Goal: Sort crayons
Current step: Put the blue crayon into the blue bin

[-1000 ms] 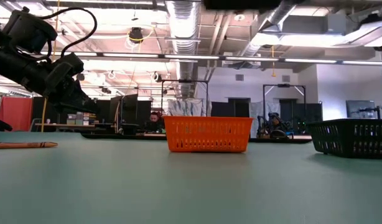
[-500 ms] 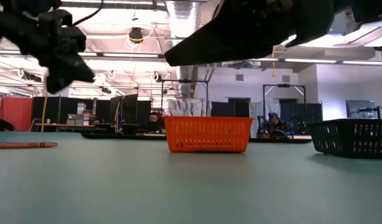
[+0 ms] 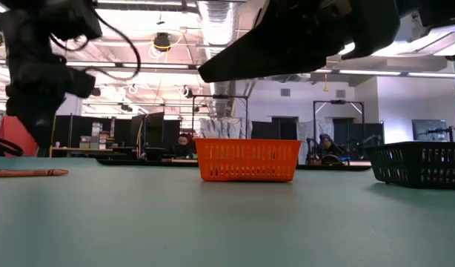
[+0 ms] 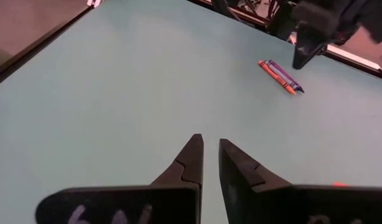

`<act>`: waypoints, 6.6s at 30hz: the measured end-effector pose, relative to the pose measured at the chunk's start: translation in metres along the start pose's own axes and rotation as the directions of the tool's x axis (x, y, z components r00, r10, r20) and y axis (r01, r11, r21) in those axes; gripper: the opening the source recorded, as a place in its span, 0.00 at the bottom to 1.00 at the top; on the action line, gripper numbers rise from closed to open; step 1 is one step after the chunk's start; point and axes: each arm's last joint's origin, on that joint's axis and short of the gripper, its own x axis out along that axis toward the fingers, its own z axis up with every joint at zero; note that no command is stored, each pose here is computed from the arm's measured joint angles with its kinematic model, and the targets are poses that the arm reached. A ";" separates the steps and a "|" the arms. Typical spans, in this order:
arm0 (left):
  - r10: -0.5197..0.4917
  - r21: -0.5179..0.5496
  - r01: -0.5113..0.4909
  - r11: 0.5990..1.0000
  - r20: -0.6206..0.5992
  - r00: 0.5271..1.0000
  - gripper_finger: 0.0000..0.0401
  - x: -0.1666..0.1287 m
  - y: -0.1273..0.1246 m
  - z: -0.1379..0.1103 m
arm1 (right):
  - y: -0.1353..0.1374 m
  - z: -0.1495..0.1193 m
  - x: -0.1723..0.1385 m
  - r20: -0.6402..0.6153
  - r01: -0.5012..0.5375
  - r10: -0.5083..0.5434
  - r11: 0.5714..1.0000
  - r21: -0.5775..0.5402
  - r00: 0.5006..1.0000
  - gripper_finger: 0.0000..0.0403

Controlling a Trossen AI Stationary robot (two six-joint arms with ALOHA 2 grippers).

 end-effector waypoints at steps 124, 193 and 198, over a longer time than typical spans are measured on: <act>0.212 0.278 -0.187 0.942 -0.066 0.975 0.15 0.061 -0.043 -0.012 | 0.000 -0.008 0.002 -0.063 -0.047 0.047 0.999 0.002 0.997 0.12; -0.044 0.752 -0.212 0.624 0.305 0.951 0.01 0.010 -0.133 0.019 | 0.001 -0.008 0.002 -0.064 -0.051 0.051 0.999 0.004 0.997 0.12; -0.146 0.729 -0.312 0.609 0.490 0.859 0.01 -0.009 -0.125 0.100 | 0.001 -0.008 0.002 -0.065 -0.051 0.051 0.999 0.005 0.997 0.12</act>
